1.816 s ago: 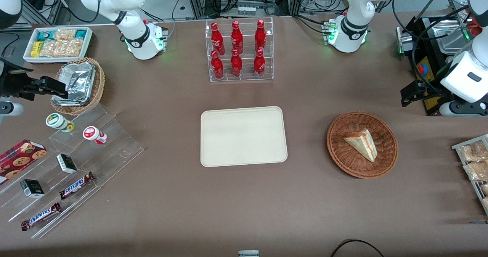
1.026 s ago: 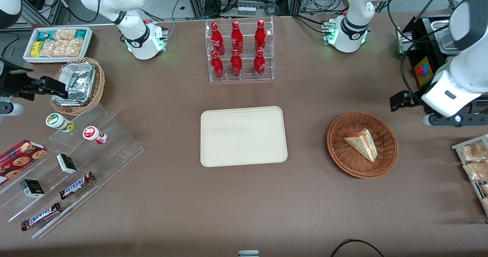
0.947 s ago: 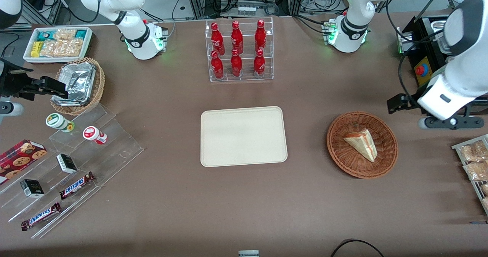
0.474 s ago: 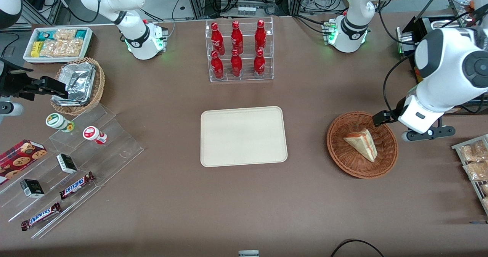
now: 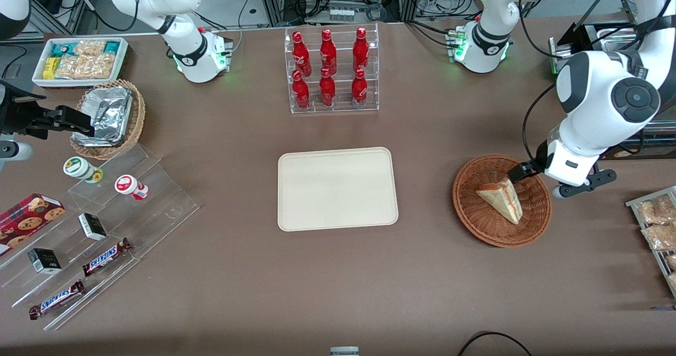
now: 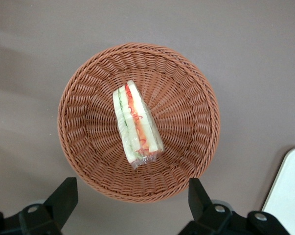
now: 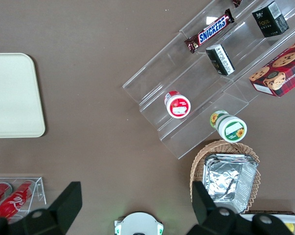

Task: Place sandwich from basket to tray
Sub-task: 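Lower the open left gripper around the sandwich and close it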

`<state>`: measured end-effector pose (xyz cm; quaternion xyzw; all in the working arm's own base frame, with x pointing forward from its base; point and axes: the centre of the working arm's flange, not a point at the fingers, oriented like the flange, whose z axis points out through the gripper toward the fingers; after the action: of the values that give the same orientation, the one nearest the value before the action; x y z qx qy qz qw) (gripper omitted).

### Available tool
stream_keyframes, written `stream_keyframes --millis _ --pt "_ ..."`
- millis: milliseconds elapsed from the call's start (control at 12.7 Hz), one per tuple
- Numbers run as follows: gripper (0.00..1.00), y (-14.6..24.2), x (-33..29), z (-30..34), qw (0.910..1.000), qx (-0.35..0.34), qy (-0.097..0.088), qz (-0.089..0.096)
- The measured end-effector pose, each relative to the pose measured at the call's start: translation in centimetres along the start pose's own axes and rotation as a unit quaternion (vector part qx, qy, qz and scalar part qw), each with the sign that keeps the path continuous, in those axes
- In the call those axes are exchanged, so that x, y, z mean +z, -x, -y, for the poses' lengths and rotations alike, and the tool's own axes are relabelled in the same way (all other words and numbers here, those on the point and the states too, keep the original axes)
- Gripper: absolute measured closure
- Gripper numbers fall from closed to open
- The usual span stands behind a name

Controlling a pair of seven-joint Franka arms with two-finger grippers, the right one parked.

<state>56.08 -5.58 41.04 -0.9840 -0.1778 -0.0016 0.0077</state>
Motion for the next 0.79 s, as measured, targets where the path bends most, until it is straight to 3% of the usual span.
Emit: stream_keyframes --millis 632,789 --pt "0.00 1.3 4.1 0.5 0.9966 -0.081 0.010 -0.012" --pt "0.00 1.9 5.9 0.8 0.9948 -0.101 0.007 -0.007"
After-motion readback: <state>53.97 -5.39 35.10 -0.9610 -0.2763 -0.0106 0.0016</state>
